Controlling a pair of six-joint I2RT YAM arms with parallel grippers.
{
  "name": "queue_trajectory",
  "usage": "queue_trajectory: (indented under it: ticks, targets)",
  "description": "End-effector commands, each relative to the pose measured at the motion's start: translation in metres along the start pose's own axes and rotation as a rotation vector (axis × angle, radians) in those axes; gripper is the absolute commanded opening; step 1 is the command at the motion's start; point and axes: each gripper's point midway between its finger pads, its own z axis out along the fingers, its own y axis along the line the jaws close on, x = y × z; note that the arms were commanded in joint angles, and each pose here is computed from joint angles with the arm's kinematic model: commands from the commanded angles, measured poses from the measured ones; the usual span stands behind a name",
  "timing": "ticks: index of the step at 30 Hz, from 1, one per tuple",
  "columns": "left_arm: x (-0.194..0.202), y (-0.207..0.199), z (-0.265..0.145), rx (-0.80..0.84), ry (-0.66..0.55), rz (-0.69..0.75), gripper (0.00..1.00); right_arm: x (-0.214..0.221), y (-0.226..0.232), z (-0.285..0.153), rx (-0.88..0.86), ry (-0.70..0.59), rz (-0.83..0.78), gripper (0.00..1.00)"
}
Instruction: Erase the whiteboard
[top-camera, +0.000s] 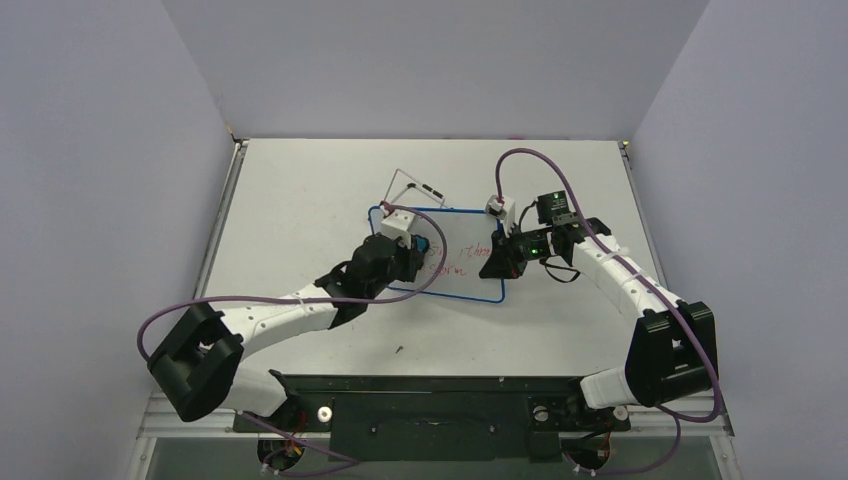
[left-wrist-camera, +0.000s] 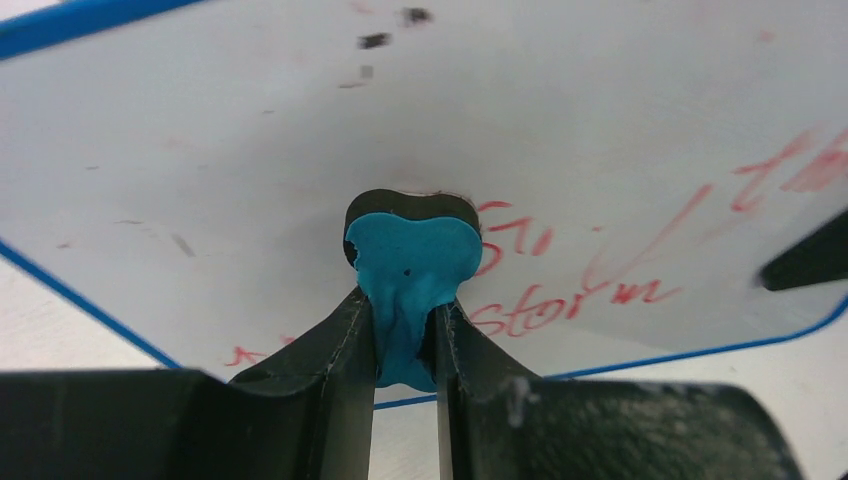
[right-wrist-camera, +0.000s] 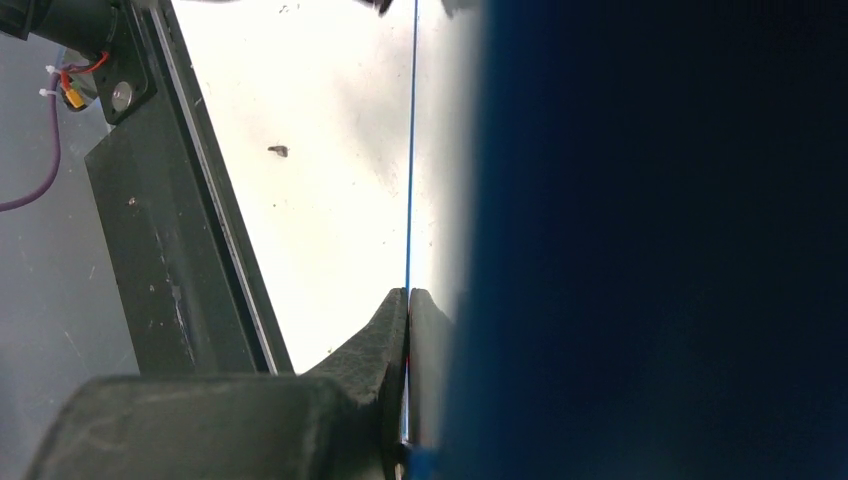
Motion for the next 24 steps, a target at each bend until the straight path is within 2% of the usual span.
queue_trajectory:
  ticks: [1, 10, 14, 19, 24]
  targets:
    - [-0.006, -0.034, -0.001, 0.106, -0.059, 0.018, 0.00, 0.028, 0.013, 0.003, -0.031, 0.109, 0.019, 0.00]
    - [-0.024, 0.007, -0.010, 0.022, -0.129, -0.080, 0.00, 0.029, 0.015, 0.004, -0.037, 0.111, 0.015, 0.00]
    - [-0.020, 0.024, -0.009, 0.005, -0.123, -0.120, 0.00, 0.029, 0.016, 0.006, -0.042, 0.114, 0.012, 0.00]
    - [-0.016, 0.014, -0.004, 0.040, -0.105, -0.116, 0.00, 0.030, 0.016, 0.007, -0.042, 0.119, 0.013, 0.00]
    - [-0.019, -0.017, -0.003, 0.094, -0.100, -0.061, 0.00, 0.030, 0.016, 0.007, -0.042, 0.121, 0.014, 0.00]
